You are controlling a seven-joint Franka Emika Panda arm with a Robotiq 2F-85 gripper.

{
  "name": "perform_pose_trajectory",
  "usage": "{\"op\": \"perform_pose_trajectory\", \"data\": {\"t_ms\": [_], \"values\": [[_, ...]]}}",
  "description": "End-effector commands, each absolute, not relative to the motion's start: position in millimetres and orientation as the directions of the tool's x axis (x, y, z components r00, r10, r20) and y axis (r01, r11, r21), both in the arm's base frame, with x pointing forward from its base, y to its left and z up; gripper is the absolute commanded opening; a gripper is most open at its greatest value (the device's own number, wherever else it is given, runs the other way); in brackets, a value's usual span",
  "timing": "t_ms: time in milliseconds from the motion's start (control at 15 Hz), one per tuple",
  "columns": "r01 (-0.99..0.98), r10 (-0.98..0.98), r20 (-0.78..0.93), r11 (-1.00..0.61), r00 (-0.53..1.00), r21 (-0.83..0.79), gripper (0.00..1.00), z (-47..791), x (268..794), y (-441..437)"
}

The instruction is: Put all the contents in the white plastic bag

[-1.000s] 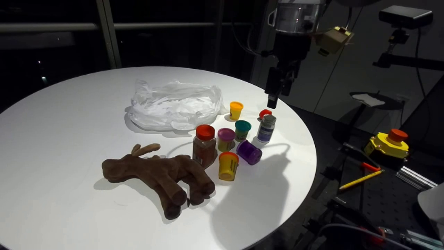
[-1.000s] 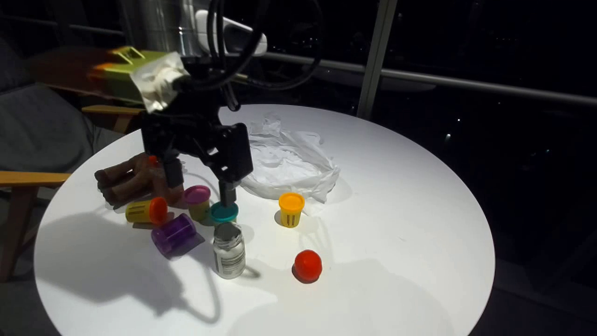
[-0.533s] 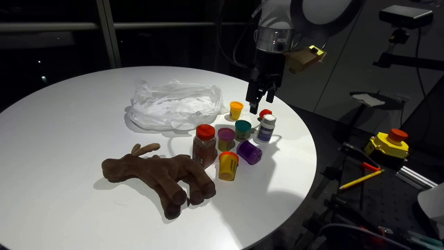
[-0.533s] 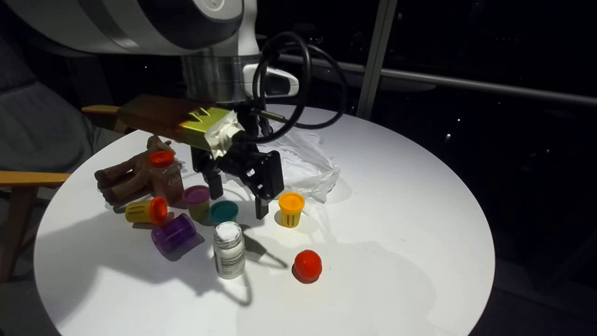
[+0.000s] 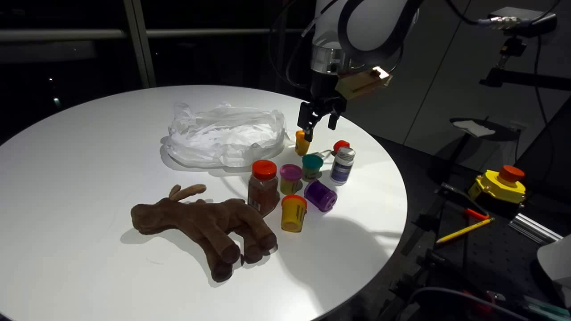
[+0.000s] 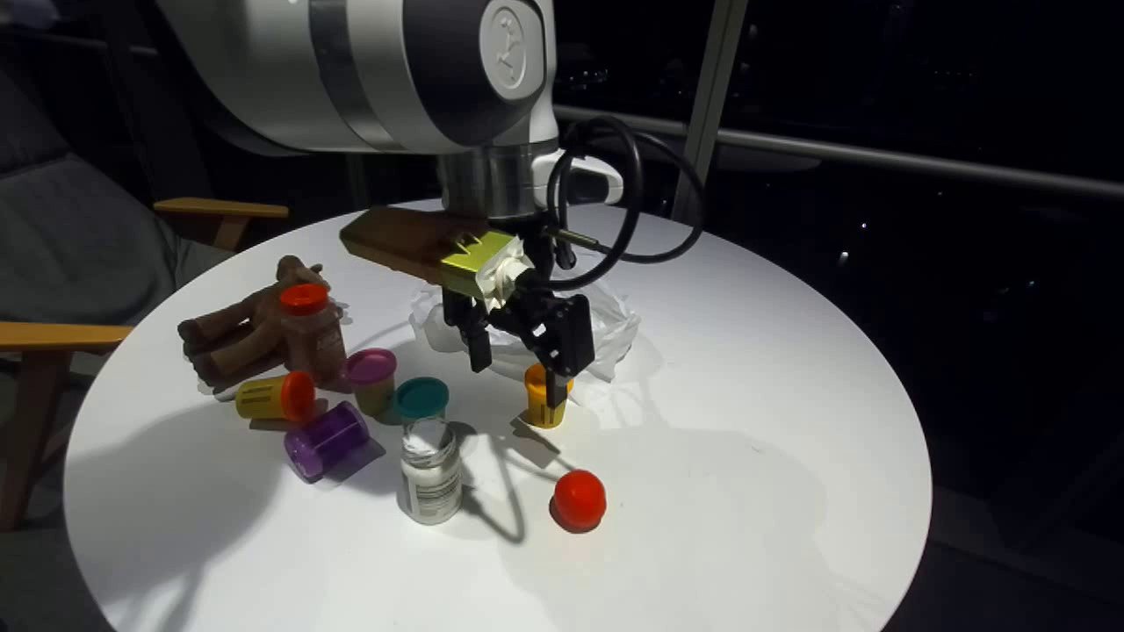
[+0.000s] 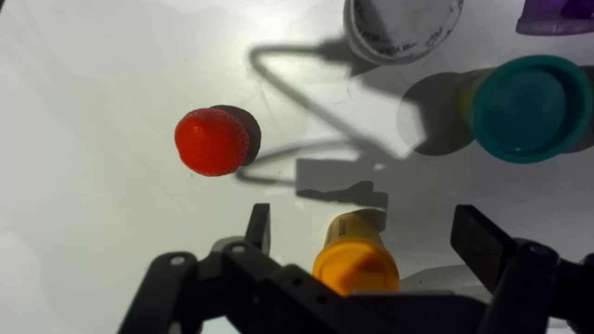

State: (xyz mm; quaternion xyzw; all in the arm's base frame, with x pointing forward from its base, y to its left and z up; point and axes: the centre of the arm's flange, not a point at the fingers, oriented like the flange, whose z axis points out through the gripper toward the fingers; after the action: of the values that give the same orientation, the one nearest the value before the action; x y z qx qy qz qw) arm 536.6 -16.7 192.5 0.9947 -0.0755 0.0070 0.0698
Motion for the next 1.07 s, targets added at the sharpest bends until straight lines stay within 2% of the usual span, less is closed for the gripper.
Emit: {"op": "perform_pose_trajectory", "data": {"t_ms": [0, 400, 467, 533, 600, 867, 933, 1000], "values": [[-0.197, -0.192, 0.046, -0.971, 0.980, 0.136, 1.00, 185, 565, -19], [-0.238, -0.235, 0.036, -0.961, 0.971, 0.137, 1.00, 169, 579, -36], [-0.245, -0.242, 0.045, -0.960, 0.969, 0.134, 0.75, 170, 582, -39], [-0.253, -0.249, 0.049, -0.959, 0.967, 0.131, 0.73, 173, 584, -42], [-0.260, -0.255, 0.053, -0.957, 0.966, 0.126, 0.65, 174, 586, -45], [-0.276, -0.272, 0.053, -0.956, 0.961, 0.101, 0.29, 178, 591, -48], [-0.279, -0.275, 0.050, -0.955, 0.960, 0.098, 0.23, 178, 591, -48], [-0.278, -0.275, 0.045, -0.955, 0.960, 0.098, 0.23, 179, 589, -49]]}}
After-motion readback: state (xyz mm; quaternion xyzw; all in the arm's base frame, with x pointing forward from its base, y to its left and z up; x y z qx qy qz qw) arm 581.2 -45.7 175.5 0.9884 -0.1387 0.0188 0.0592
